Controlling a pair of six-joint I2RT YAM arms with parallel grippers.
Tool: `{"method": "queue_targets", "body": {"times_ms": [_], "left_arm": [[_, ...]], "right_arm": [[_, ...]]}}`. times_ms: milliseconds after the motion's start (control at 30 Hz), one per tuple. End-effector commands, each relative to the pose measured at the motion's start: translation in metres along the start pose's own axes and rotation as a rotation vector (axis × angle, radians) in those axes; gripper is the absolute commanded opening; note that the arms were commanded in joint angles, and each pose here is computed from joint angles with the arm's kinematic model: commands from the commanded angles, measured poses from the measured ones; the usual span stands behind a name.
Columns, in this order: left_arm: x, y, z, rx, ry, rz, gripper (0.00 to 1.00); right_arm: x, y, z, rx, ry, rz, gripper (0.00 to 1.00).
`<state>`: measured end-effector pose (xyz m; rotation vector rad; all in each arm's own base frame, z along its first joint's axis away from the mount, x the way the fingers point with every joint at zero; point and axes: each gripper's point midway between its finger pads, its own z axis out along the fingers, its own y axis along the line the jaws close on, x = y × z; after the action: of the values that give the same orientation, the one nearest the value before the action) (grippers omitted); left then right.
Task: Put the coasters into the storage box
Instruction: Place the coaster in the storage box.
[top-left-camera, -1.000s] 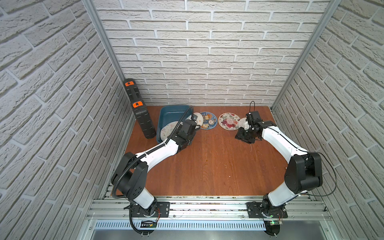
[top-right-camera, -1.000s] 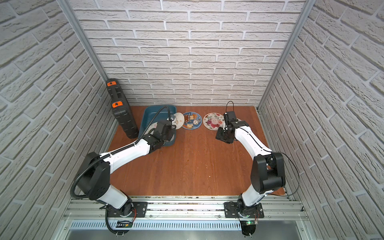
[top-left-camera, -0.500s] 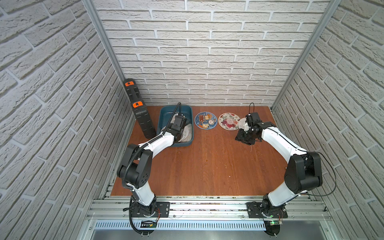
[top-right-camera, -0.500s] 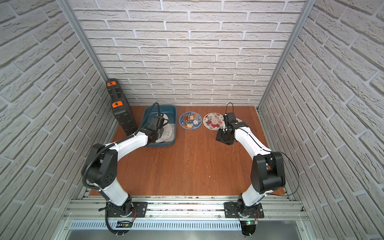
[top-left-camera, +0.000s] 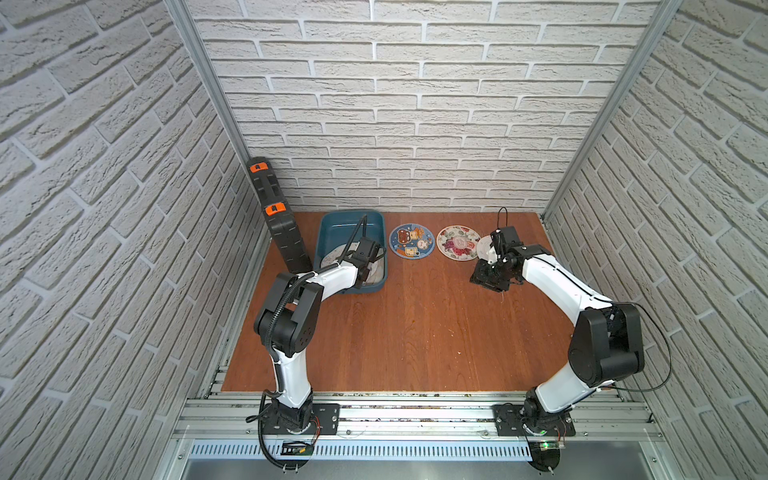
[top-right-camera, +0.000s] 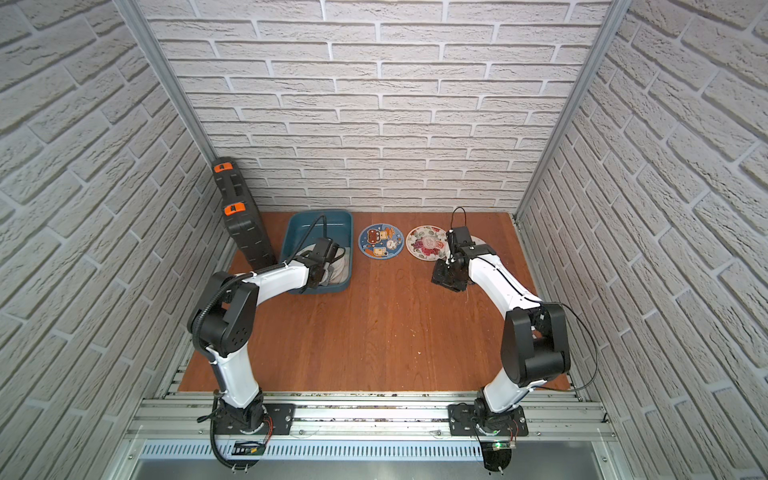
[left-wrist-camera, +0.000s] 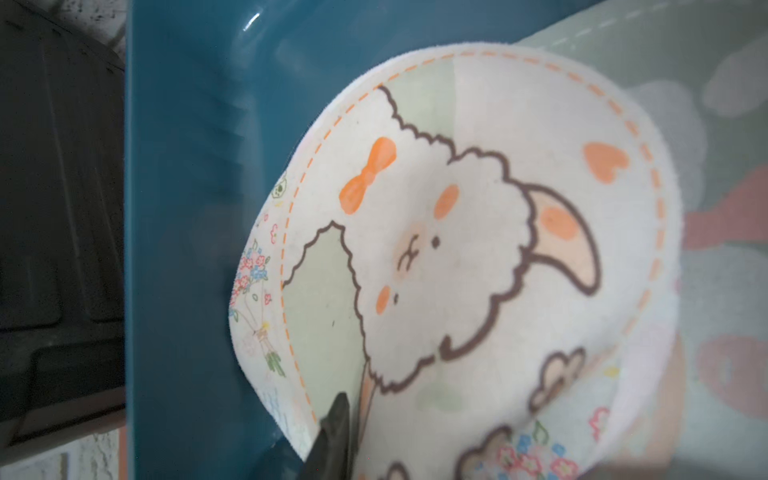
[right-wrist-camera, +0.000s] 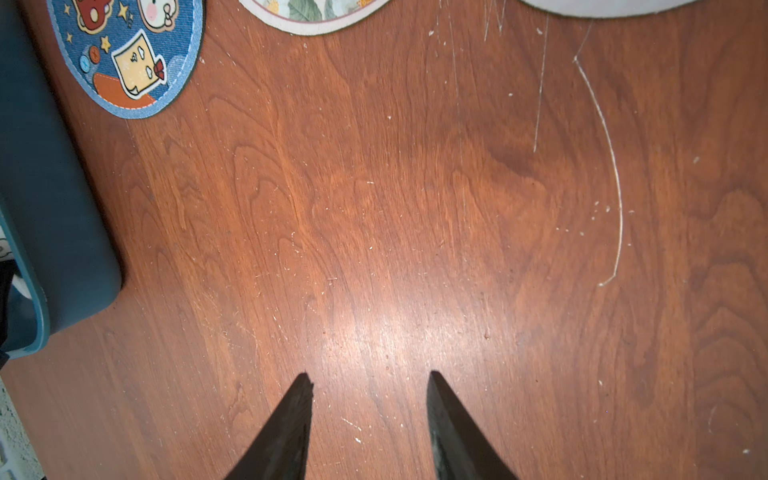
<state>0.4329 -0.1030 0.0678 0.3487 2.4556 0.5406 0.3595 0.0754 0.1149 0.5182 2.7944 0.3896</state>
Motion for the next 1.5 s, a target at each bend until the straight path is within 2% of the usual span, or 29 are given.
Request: {"method": "queue_targets", "body": {"times_ms": [0, 33, 133, 167, 333, 633, 900, 1233, 1467], "left_arm": [[-0.011, 0.008, -0.013, 0.007, -0.025, -0.049, 0.46], [-0.012, 0.008, -0.016, 0.013, -0.029, -0.052, 0.53], [-0.015, 0.010, -0.024, 0.027, -0.044, -0.073, 0.95], [-0.016, 0.010, -0.027, 0.033, -0.051, -0.080, 0.98], [-0.025, 0.012, -0.048, 0.099, -0.105, -0.140, 0.98], [-0.044, -0.005, -0.097, 0.351, -0.268, -0.256, 0.98], [-0.051, -0.026, -0.119, 0.489, -0.310, -0.285, 0.98], [-0.086, -0.121, -0.151, 0.746, -0.356, -0.199, 0.98], [-0.103, -0.190, -0.154, 0.883, -0.337, -0.158, 0.98]], "right_arm": [[0.002, 0.002, 0.002, -0.013, -0.003, -0.010, 0.46], [0.002, 0.001, 0.002, -0.012, -0.002, -0.009, 0.46], [0.002, 0.001, 0.002, -0.013, -0.003, -0.011, 0.46], [0.002, 0.001, 0.002, -0.011, -0.003, -0.011, 0.46], [0.004, -0.002, 0.002, -0.004, -0.005, -0.014, 0.46], [0.005, -0.002, 0.008, -0.009, -0.002, -0.016, 0.46], [0.002, -0.003, 0.012, -0.004, -0.002, -0.022, 0.46], [-0.027, -0.006, 0.023, -0.013, -0.030, 0.008, 0.46], [-0.059, -0.038, 0.023, 0.002, -0.077, 0.115, 0.46]]}}
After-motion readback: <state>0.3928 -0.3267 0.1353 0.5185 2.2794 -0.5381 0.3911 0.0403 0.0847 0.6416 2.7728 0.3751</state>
